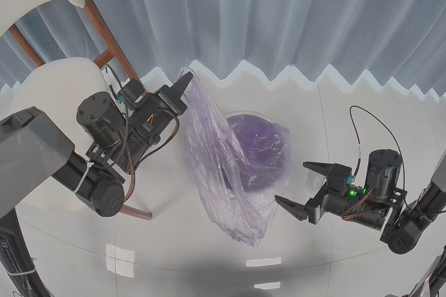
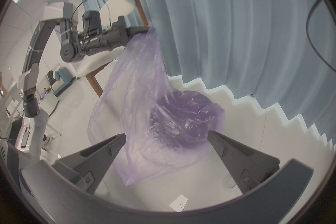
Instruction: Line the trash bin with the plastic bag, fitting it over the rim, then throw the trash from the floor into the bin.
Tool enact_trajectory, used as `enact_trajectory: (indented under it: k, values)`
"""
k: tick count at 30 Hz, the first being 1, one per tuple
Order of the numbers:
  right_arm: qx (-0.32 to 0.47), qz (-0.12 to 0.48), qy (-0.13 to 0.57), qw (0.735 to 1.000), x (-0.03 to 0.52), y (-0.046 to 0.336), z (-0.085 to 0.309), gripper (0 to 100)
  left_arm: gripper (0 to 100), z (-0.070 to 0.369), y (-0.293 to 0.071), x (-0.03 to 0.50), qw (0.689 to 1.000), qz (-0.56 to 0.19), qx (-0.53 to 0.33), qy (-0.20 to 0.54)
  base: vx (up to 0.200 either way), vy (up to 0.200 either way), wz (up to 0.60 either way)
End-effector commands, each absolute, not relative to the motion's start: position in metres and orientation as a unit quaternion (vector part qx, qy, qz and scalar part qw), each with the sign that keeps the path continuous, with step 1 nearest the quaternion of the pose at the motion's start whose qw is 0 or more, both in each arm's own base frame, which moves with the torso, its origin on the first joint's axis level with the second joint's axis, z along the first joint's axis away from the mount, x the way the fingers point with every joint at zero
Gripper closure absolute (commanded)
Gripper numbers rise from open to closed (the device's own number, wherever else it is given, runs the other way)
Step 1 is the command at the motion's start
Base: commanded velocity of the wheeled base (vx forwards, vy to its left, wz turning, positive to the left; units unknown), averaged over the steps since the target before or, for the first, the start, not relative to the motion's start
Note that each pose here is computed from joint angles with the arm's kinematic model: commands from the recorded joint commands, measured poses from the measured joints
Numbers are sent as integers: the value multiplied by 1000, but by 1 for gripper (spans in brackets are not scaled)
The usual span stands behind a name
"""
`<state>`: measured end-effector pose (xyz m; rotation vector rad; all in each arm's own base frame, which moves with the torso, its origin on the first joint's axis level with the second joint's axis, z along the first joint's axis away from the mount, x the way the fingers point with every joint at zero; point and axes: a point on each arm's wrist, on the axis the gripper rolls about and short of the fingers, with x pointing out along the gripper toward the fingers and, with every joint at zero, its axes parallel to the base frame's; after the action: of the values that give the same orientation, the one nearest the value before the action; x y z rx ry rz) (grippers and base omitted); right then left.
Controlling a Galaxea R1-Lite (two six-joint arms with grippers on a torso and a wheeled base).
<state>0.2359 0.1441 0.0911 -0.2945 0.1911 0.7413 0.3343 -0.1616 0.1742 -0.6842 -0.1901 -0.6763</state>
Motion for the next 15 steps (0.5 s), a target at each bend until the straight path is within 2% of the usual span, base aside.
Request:
enact_trajectory:
  k: [1,15]
  values:
    - [-167,367,121,907,222,165,71,0,100,176,-162,334,881,-326,-329,-93,0,0,0]
    - [-185,362,111,907,218,219,45,0,100,174,-169,330,879,-333,-329,-88,0,0,0]
